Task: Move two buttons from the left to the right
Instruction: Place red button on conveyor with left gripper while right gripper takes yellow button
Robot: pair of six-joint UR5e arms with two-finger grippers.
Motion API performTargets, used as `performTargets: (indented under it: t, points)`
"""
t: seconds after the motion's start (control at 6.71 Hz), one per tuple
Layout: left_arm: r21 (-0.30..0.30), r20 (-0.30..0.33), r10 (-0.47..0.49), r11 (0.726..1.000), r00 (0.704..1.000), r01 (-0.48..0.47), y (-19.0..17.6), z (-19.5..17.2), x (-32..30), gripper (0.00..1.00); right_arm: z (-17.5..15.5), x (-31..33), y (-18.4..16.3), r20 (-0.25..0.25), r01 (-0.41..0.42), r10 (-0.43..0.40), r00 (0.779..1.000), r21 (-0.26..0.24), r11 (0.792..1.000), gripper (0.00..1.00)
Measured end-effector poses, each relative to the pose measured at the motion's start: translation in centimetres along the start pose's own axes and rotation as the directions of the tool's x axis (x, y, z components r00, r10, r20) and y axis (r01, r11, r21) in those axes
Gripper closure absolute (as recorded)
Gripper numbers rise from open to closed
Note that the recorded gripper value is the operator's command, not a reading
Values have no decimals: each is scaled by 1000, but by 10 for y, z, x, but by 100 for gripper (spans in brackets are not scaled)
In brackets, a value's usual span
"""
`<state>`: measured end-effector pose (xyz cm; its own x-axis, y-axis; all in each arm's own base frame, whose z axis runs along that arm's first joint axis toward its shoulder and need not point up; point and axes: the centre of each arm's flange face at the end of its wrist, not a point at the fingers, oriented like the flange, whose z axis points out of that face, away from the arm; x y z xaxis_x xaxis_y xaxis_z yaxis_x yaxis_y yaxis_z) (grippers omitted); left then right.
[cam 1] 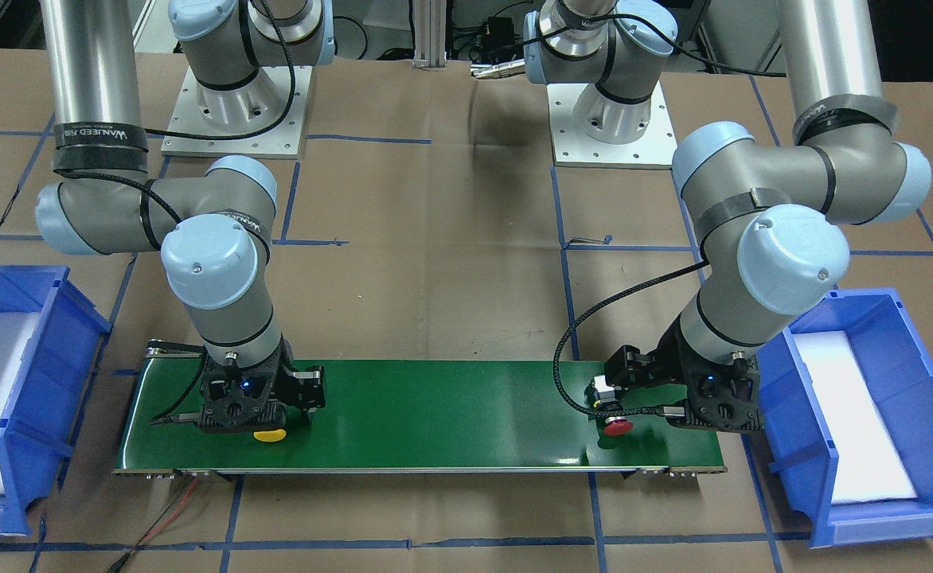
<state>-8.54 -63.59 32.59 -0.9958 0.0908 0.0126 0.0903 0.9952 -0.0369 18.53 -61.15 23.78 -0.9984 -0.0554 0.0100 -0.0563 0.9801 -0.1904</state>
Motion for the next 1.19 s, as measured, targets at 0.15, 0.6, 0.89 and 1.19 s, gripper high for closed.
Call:
performTargets:
  t: [0.15,0.6,0.89,1.19]
  points:
    - [-18,-4,3,1000,1000,-3,3,-27,1,0,-2,4,1,-3,-5,5,1000,-22,1000,98]
    - [-52,-13,15,999,1000,-16,43,-104,14,0,-53,48,-6,-18,-63,62,998,-28,998,97]
    - [-91,-19,7,996,1000,-9,91,-148,23,0,-124,121,-22,-35,-99,98,995,-17,995,97]
    - [-120,-22,-4,993,1000,2,119,-154,29,0,-162,226,-21,-71,-14,13,997,-11,1000,96]
